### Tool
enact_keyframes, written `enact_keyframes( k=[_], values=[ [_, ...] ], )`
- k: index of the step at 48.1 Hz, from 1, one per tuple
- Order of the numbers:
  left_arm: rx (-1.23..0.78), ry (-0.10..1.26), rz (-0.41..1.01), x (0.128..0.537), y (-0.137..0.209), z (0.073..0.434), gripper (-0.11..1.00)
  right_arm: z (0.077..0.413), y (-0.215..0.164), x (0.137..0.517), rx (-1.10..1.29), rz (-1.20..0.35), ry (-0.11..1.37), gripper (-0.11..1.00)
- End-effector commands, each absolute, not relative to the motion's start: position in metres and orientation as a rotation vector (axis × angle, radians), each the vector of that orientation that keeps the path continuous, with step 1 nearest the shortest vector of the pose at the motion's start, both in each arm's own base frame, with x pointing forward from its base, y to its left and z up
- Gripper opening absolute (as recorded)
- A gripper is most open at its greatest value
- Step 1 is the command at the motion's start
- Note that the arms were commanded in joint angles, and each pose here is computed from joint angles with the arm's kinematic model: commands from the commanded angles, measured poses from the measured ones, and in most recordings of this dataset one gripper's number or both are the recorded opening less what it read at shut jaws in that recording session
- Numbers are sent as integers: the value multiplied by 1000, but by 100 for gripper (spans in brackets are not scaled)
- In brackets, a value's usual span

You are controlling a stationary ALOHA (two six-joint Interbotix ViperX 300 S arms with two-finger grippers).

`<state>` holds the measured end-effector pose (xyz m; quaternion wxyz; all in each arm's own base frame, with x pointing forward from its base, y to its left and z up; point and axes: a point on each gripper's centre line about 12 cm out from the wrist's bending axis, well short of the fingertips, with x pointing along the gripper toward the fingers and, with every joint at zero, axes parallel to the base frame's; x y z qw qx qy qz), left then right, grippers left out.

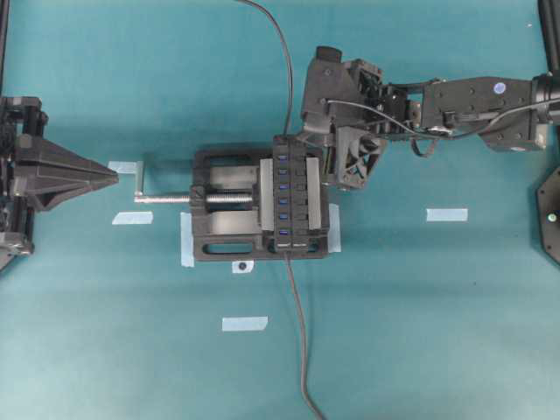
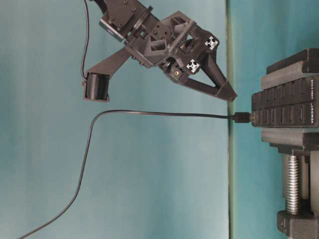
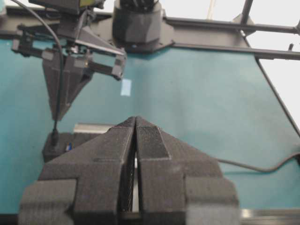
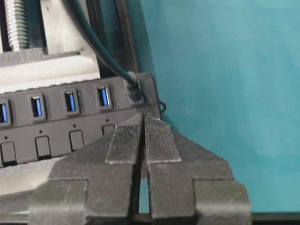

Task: Insert the USB into the center port of the fixed hub
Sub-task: 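Lower the right gripper and close it on the USB plug at the end port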

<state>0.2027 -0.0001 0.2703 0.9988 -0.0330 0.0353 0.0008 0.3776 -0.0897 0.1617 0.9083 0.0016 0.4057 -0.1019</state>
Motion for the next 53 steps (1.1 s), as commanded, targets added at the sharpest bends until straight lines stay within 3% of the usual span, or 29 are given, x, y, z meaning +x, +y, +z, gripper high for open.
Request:
enact_keyframes(
  k=[1, 7, 11, 16, 22, 26, 34, 53],
  values=[
    [-65, 72, 1, 204, 0, 274, 0, 173, -93, 382, 2, -218, 808, 5],
    [-66, 91, 2, 204, 0, 274, 0, 174, -93, 382, 0, -218, 811, 9],
    [-66, 90, 3, 204, 0, 275, 0, 173, -92, 383, 0, -216, 808, 19],
    [-68, 86, 2, 203, 0, 275, 0, 173, -93, 384, 1, -216, 807, 41],
    [-68, 86, 2, 203, 0, 275, 0, 172, -93, 387, 0, -215, 807, 79],
    [-69, 84, 4, 202, 0, 276, 0, 172, -92, 389, -3, -212, 807, 94],
    [-68, 84, 2, 202, 0, 276, 0, 173, -94, 396, -5, -212, 799, 88],
    [-69, 86, 2, 202, 0, 275, 0, 165, -95, 409, -3, -208, 808, 88]
  ],
)
